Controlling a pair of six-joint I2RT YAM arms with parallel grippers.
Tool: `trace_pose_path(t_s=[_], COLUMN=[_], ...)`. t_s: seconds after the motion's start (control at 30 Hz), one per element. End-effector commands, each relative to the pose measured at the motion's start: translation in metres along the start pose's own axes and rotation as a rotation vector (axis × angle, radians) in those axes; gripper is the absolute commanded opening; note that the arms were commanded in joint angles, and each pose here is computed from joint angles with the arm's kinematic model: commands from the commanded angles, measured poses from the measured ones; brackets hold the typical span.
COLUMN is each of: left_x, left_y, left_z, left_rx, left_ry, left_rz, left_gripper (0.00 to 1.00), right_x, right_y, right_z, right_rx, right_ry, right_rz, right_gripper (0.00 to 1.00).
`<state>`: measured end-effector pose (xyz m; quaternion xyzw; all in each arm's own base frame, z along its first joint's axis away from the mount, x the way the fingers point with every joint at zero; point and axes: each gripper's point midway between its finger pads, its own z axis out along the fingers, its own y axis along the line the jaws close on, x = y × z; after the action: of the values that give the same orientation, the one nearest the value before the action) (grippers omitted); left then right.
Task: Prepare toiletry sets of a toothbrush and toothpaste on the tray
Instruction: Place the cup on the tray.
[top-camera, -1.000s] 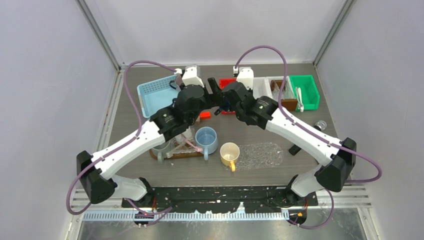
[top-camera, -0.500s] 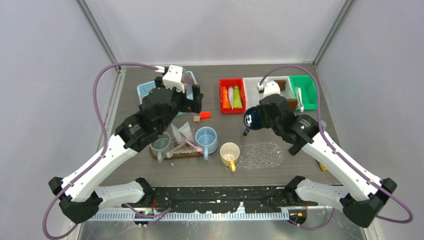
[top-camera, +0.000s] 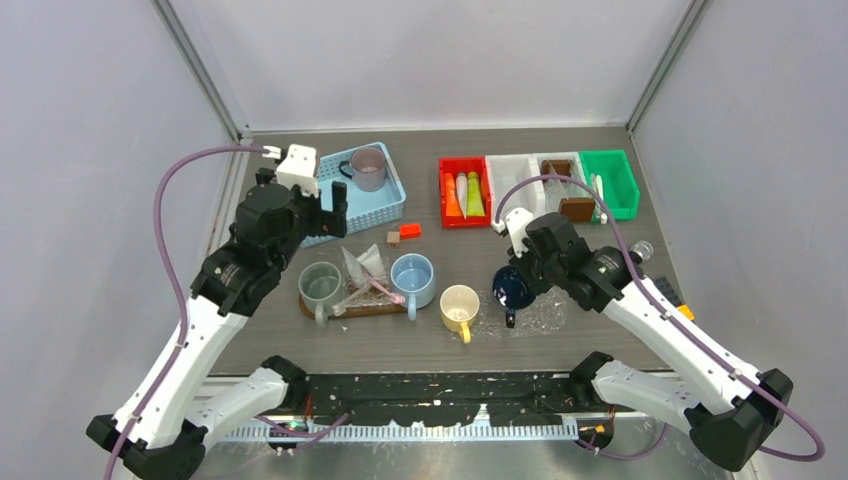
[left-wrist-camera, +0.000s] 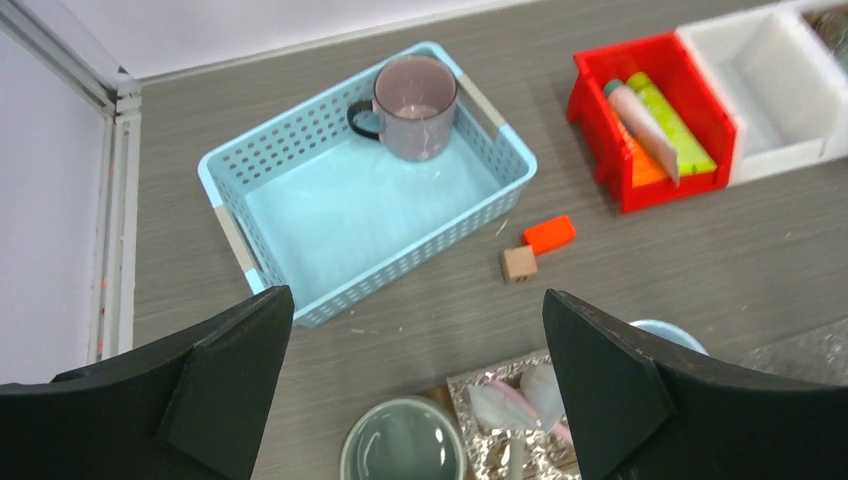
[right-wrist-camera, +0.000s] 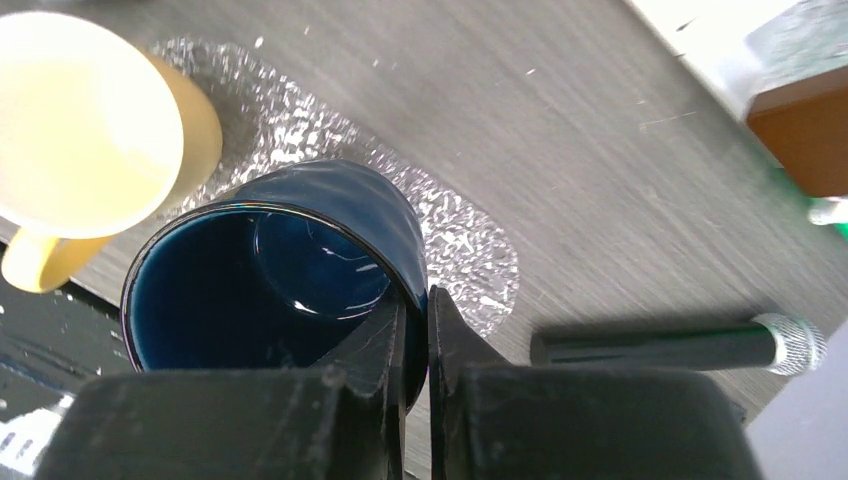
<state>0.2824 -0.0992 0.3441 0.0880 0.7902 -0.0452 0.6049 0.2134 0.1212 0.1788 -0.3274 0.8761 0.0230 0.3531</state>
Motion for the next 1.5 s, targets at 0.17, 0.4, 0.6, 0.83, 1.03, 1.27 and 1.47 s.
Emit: trace_pose_path(t_s=[0.17, 0.4, 0.6, 0.83, 1.03, 1.27, 1.47], left_x=[0.028, 0.03, 0.029, 0.029, 0.029, 0.029, 0.031], left_y=[0.004, 0.015, 0.025, 0.026, 0.03, 0.029, 0.029], left_z=[0.016, 0.013, 0.01, 0.01, 0.01, 0.011, 0.012], left_rx=[-0.008, -0.058, -0.102, -0.108, -0.125, -0.125, -0.123], left_ry=[0.007, -0.028, -0.054, -0.059, -0.067, -0.069, -0.065], left_rz=[0.07, 0.076, 0.093, 0.099, 0.103, 0.108, 0.112], left_gripper=[1.0, 1.0, 1.0, 1.0, 1.0, 1.0, 1.0], right_x=[0.007, 0.015, 0.015, 0.024, 0.031, 0.037, 0.039], right_y=[0.027, 0.03, 0.03, 0.03, 0.032, 0.031, 0.03], right_z=[0.032, 0.052, 0.065, 0.071, 0.074, 0.076, 0.075], right_rx=[-0.156, -0.166, -0.17, -0.174, -0.184, -0.172, -0.167], right_ry=[-0.059, -0.051, -0.031, 0.008, 0.028, 0.056, 0.052], right_rz=[-0.06, -0.037, -0.039, -0.045, -0.046, -0.05, -0.05], right_gripper=[0.0, 0.0, 0.0, 0.0, 0.0, 0.0, 0.11])
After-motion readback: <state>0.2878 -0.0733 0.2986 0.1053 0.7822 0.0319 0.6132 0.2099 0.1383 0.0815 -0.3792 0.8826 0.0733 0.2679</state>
